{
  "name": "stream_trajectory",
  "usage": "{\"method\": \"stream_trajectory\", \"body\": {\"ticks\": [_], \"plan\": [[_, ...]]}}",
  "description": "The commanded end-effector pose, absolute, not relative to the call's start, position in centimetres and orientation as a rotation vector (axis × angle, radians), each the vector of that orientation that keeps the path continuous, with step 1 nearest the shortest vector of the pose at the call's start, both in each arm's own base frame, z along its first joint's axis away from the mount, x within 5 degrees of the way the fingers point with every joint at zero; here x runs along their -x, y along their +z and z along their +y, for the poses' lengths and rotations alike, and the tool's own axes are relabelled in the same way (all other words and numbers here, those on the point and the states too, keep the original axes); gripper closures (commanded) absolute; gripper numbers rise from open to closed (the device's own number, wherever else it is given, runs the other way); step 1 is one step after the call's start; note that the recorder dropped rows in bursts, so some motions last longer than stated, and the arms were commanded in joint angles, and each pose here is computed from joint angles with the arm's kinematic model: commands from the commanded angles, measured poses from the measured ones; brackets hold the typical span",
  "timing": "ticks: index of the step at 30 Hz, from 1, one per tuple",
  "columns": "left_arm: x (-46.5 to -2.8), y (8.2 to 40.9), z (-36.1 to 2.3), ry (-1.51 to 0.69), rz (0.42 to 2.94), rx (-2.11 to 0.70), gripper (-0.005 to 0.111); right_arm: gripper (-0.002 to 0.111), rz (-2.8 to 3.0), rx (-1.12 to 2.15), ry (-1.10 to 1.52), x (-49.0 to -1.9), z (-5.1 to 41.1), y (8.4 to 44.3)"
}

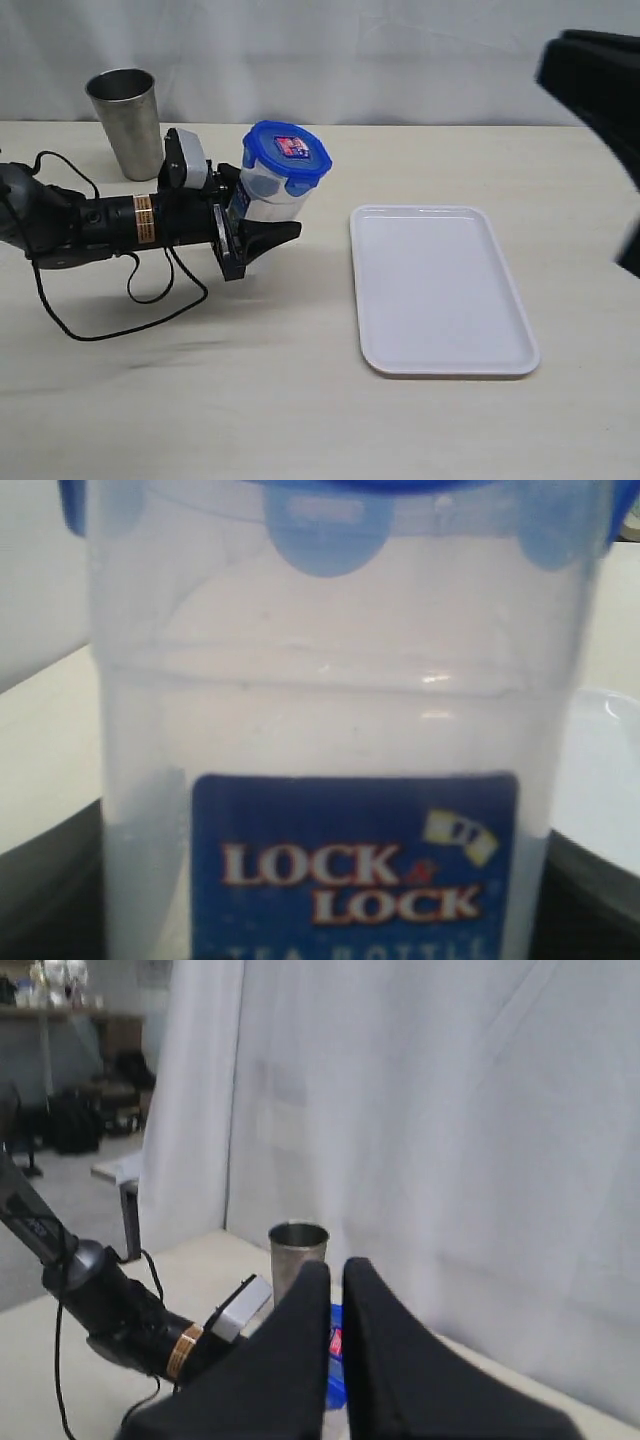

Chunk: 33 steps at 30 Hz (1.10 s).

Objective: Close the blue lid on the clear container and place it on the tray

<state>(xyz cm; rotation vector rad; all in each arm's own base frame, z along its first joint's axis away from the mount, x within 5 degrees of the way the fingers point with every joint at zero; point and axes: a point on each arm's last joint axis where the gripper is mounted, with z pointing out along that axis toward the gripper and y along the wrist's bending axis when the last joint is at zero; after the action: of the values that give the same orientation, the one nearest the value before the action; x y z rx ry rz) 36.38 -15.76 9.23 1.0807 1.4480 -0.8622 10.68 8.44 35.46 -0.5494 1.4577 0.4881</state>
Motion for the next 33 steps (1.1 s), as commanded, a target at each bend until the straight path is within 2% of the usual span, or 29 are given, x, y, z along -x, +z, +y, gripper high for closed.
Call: {"method": "stream_trajectory", "body": {"ticks": [1, 6, 10, 15, 20, 23, 33], "plan": [[-36.4, 12.5, -16.5, -0.859, 1.347, -1.062, 0.107, 0.104, 1.314, 0.478, 0.515, -7.7, 5.9, 34.4], [-36.3, 15.5, -16.4, -0.821, 1.276, -1.06, 0.107, 0.104, 1.197, 0.386, 0.544, -5.8, 4.1, 32.7], [-36.2, 16.7, -16.4, -0.808, 1.247, -1.067, 0.107, 0.104, 1.174, 0.275, 0.507, -5.7, 3.0, 31.9], [-36.1, 17.1, -16.4, -0.804, 1.237, -1.073, 0.107, 0.104, 1.213, 0.188, 0.422, -5.1, 1.1, 31.4], [-36.1, 17.2, -16.4, -0.761, 1.202, -1.102, 0.107, 0.104, 1.094, 0.3, 0.53, -2.1, 0.6, 32.2], [-36.1, 17.2, -16.4, -0.761, 1.202, -1.102, 0.107, 0.103, 1.102, 0.338, 0.545, -1.9, 0.9, 32.0], [-36.1, 17.2, -16.3, -0.758, 1.202, -1.097, 0.107, 0.103, 1.159, 0.116, 0.3, -2.2, 0.6, 31.8]]}}
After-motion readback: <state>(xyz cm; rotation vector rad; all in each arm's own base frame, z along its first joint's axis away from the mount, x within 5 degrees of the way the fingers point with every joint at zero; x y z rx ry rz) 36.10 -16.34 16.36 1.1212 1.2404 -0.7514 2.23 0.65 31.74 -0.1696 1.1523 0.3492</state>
